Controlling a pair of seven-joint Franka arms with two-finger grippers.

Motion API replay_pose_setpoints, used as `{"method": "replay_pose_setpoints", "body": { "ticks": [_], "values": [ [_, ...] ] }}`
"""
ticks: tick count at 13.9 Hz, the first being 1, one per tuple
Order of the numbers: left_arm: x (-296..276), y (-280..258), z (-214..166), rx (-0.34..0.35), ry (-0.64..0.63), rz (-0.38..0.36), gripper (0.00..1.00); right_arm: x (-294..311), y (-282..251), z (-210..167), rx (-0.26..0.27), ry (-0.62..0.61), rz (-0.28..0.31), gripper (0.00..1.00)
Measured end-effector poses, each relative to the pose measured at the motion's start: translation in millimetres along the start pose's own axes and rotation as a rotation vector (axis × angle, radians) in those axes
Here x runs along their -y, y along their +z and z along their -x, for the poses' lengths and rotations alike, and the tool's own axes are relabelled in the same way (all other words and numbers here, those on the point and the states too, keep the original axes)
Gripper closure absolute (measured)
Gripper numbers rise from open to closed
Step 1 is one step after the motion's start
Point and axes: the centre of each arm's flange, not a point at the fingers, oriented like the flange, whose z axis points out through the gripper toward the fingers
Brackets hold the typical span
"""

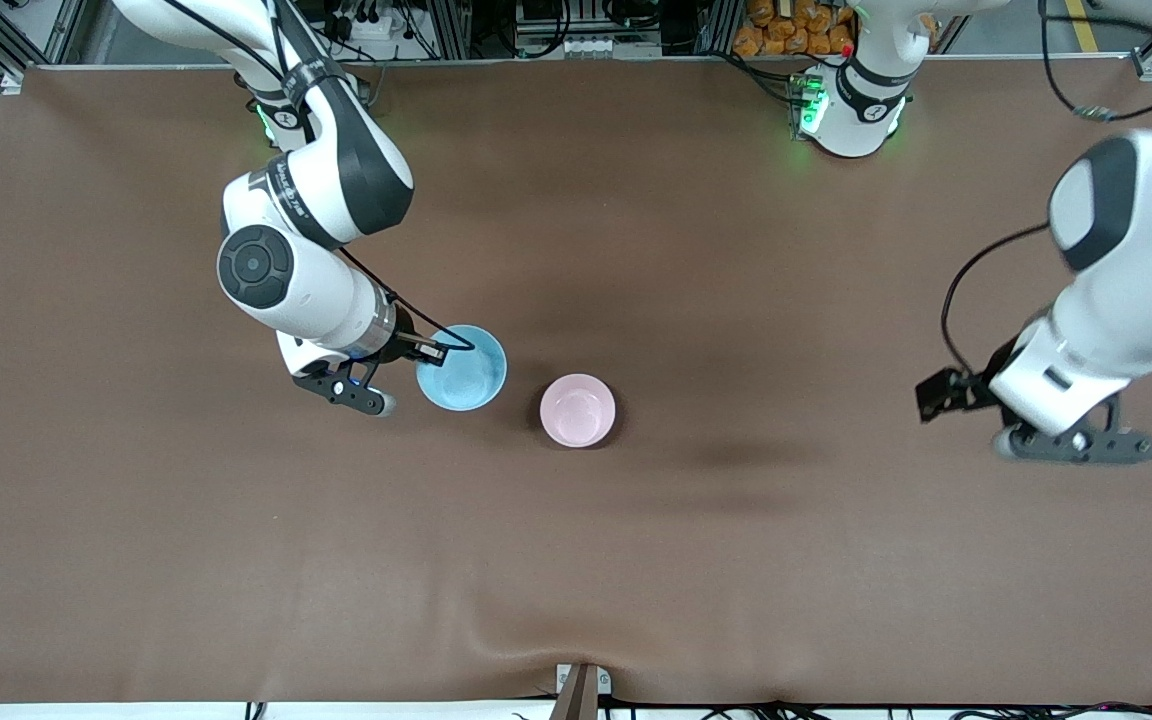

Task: Stack pink and blue bowls on white bowl
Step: 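Move the blue bowl with the right gripper over the pink bowl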

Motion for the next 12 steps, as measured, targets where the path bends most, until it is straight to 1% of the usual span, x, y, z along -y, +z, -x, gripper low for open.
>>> {"method": "replay_pose_setpoints", "body": {
  "ticks": [5,8,10,12],
  "values": [
    [15.8,-86.3,55.7,0.047,-0.026,-0.029,0.0,30.0,5.3,19.4,-0.003,0.067,-0.006,0.96],
    [24.5,-123.4,81.9,0.039,-0.044,-0.038,0.0,58.6,29.1,31.7,-0.006,0.11,-0.003,0.96],
    [26.1,-139.1,95.5,0.038,-0.048,-0.042,0.0,73.9,48.4,31.5,-0.017,0.145,-0.049,0.96],
    [33.2,-146.2,99.5,0.027,-0.043,-0.04,0.0,86.1,70.0,34.6,-0.001,0.174,-0.098,0.96]
  ]
}}
